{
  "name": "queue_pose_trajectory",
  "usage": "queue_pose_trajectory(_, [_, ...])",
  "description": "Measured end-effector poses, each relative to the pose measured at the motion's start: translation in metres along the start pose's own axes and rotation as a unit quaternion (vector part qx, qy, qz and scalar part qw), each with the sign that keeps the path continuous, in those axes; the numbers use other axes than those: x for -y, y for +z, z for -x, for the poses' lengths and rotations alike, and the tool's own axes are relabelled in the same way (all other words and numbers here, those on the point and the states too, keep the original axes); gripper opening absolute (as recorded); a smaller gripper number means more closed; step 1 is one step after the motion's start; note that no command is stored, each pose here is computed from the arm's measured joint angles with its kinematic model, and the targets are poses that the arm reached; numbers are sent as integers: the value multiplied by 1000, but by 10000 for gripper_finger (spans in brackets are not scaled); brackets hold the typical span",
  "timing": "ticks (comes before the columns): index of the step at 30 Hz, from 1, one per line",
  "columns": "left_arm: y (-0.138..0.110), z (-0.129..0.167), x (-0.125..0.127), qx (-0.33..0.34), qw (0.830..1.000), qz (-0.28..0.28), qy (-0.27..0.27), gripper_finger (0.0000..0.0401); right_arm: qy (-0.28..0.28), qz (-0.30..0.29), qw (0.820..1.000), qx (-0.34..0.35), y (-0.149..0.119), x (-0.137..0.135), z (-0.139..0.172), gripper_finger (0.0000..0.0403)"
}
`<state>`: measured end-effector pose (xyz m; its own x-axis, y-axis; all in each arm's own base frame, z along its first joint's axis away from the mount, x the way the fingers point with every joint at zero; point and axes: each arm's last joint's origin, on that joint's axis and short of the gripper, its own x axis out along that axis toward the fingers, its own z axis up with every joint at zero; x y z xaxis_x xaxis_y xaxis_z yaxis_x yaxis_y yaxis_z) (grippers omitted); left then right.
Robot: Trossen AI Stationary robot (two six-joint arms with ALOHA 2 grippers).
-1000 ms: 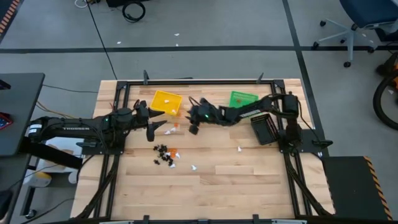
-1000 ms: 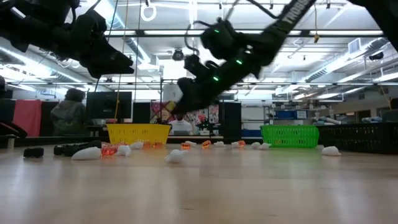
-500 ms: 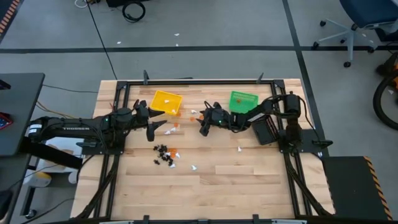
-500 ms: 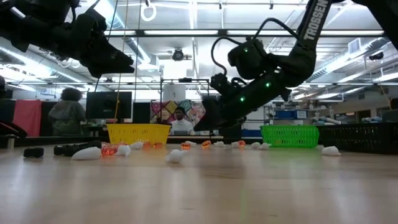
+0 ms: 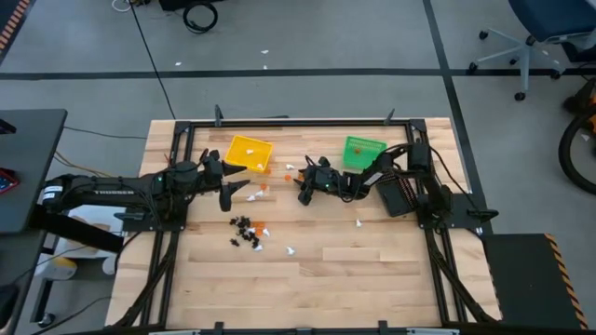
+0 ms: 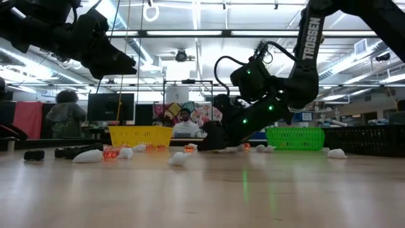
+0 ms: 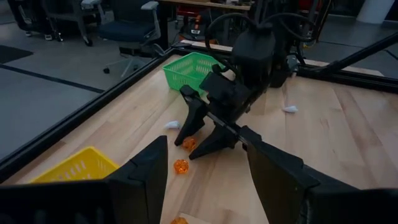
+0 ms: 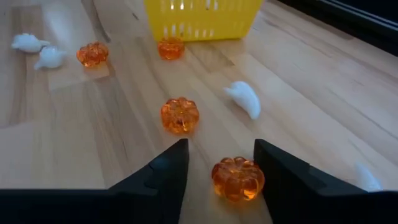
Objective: Sort Halloween decoration
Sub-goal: Put the orange pumpkin toy into the green bin
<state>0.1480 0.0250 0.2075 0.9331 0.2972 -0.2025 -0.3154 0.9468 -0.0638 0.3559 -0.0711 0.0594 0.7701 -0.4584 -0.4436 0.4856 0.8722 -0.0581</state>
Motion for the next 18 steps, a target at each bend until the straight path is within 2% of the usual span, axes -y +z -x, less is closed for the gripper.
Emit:
queue_pose_trajectory(8, [0, 0, 0, 0, 1000, -6, 0, 196, 9, 27, 1000, -8, 1, -6, 10, 101])
queue_pose_trajectory(18, [0, 0, 0, 0, 1000, -5, 0, 196, 15, 42, 998, -45, 19, -4, 28, 103])
